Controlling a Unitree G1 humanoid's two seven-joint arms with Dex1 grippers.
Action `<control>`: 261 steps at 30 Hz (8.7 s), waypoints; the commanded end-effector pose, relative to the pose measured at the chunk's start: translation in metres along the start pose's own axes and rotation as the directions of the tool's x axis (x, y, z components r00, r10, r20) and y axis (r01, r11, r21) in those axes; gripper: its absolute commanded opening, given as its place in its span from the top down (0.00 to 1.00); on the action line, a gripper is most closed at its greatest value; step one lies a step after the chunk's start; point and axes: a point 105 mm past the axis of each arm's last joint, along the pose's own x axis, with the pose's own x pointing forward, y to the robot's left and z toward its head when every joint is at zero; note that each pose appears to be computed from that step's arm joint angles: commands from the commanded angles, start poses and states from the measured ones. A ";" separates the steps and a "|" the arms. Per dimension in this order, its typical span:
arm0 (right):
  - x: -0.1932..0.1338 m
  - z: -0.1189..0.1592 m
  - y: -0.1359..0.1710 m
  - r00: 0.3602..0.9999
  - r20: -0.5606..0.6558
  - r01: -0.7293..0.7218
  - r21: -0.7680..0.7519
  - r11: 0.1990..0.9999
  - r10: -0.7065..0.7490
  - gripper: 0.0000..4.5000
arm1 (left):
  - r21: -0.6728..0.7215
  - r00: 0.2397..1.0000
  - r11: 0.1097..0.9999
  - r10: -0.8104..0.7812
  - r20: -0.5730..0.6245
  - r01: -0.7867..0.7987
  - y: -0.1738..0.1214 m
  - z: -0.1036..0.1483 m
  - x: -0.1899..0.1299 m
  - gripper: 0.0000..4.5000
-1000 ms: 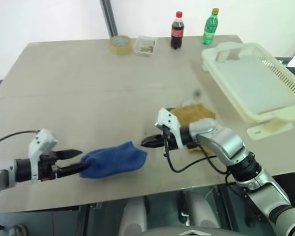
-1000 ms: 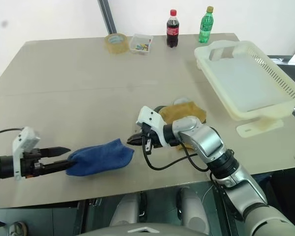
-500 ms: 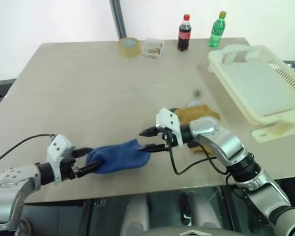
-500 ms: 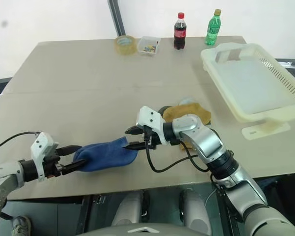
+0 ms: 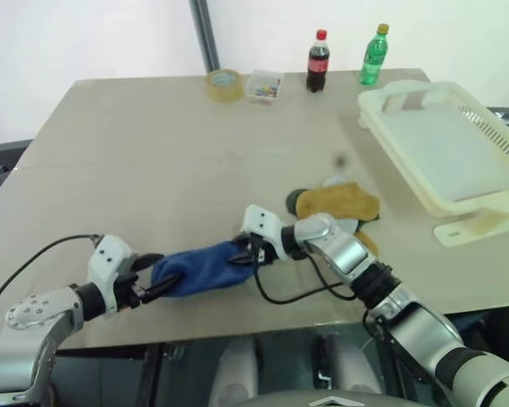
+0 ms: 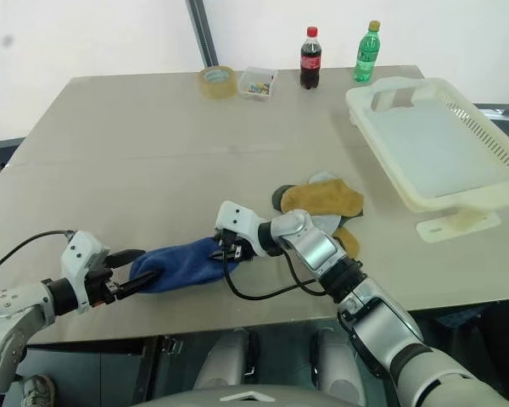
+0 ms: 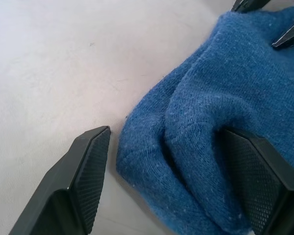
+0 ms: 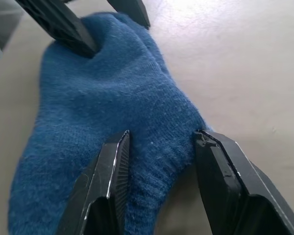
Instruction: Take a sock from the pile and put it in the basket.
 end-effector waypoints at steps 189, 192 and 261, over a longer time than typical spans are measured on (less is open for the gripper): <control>-0.191 0.018 -0.005 0.838 0.095 0.530 0.095 0.843 -0.538 0.15 | 0.245 0.671 0.694 -0.719 0.180 0.677 -0.111 0.142 0.140 0.00; -0.190 0.021 -0.006 0.830 0.099 0.537 0.121 0.835 -0.549 0.15 | 0.250 0.675 0.669 -0.734 0.075 0.700 -0.118 0.122 0.151 0.00; -0.346 -0.005 -0.201 0.037 -0.137 0.734 0.676 -0.066 -0.990 0.52 | 0.317 0.636 0.891 -0.454 0.624 0.325 -0.092 0.213 0.112 0.00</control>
